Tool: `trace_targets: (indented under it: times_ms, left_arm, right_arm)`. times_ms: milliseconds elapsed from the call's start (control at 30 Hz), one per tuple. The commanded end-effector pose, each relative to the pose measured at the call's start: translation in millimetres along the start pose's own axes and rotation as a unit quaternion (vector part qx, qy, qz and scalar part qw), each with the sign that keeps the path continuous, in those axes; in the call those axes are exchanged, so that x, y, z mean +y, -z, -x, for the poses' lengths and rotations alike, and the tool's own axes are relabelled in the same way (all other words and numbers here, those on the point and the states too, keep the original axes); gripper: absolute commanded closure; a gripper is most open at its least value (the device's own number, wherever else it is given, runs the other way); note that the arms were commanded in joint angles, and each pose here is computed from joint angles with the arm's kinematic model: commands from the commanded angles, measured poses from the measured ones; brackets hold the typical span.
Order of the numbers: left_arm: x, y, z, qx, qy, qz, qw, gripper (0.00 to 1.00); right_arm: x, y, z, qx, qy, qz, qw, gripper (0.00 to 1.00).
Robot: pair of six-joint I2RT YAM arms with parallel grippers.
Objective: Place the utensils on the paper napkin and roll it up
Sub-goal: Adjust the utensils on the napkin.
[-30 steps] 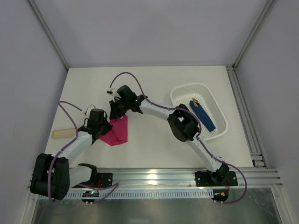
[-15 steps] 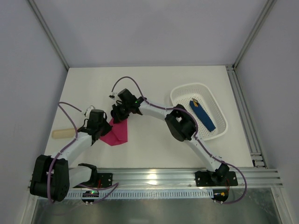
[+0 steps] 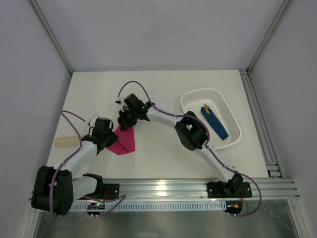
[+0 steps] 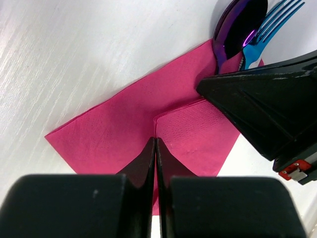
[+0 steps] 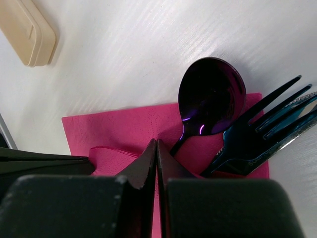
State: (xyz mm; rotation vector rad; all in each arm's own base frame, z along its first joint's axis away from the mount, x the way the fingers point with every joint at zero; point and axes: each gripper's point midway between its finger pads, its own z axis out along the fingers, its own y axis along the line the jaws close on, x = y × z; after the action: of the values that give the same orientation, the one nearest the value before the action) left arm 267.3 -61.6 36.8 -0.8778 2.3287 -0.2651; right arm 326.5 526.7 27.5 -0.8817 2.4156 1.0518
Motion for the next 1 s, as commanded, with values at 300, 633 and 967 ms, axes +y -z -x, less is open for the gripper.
trace_targets:
  times_ms: [300,633,967]
  left_arm:
    - [20,9,-5,-0.002,0.014,0.037,0.999,1.00]
    - [32,8,-12,0.006,0.013,0.059,0.998,1.00]
    - [41,3,-16,0.013,0.005,0.086,0.996,1.00]
  right_arm:
    - [3,4,13,-0.012,0.002,-0.009,1.000,0.96]
    - [3,4,13,-0.012,0.000,-0.011,1.000,0.96]
    - [1,2,11,-0.009,-0.001,-0.014,1.000,0.96]
